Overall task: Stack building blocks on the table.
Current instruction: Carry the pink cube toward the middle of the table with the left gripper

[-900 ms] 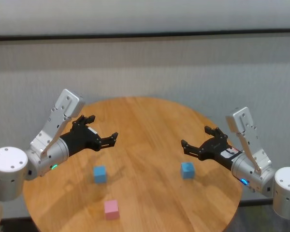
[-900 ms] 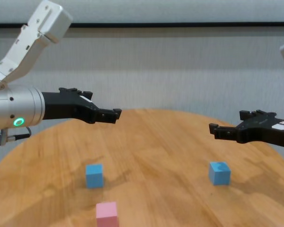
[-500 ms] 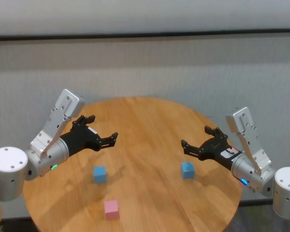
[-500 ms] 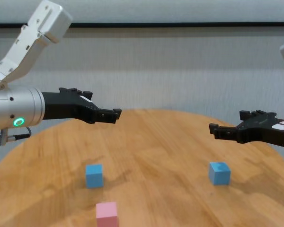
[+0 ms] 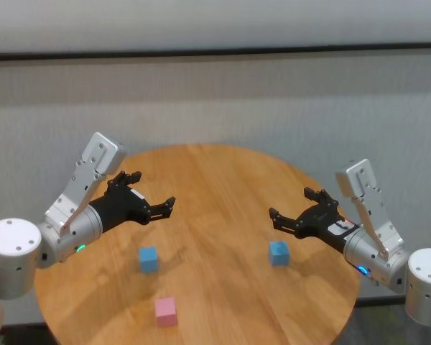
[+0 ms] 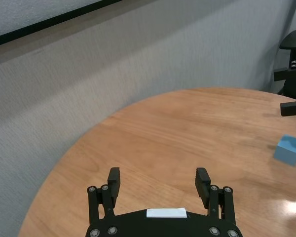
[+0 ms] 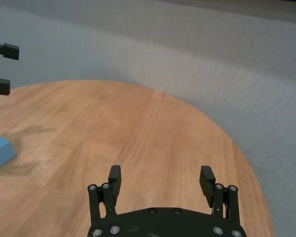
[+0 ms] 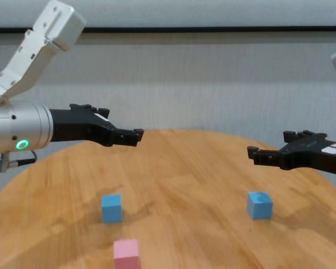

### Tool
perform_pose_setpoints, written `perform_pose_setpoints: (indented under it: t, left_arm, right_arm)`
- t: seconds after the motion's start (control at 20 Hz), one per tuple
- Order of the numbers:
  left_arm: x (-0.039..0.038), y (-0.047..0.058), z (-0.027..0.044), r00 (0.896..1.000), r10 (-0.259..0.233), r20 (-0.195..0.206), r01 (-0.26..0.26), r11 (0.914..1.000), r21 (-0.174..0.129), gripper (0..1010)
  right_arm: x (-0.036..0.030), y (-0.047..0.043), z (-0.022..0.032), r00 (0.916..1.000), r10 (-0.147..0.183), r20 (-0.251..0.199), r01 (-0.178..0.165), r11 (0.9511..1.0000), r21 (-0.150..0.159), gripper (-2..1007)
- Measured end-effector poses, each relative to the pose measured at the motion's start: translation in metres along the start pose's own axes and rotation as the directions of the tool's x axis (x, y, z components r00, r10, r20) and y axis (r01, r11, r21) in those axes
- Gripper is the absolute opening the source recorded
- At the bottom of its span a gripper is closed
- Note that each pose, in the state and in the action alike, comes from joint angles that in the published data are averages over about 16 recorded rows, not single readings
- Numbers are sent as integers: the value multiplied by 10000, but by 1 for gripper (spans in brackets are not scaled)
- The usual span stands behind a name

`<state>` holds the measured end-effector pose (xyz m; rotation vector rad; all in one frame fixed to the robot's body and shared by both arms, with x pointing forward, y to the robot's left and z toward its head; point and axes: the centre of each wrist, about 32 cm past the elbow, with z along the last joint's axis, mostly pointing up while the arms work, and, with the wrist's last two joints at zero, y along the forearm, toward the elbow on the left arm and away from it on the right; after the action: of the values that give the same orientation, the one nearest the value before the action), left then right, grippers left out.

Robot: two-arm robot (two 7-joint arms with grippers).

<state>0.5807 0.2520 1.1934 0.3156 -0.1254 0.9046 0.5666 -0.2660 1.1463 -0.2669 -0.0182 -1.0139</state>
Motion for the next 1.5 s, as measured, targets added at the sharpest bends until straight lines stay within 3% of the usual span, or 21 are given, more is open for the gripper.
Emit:
perform_pose_setpoints:
  t: [1.5]
  left_arm:
    - [-1, 13, 10, 10000, -29, 13, 29, 10000, 12, 1000]
  right_arm:
    - [0, 0, 0, 10000, 0, 0, 0, 10000, 0, 1000]
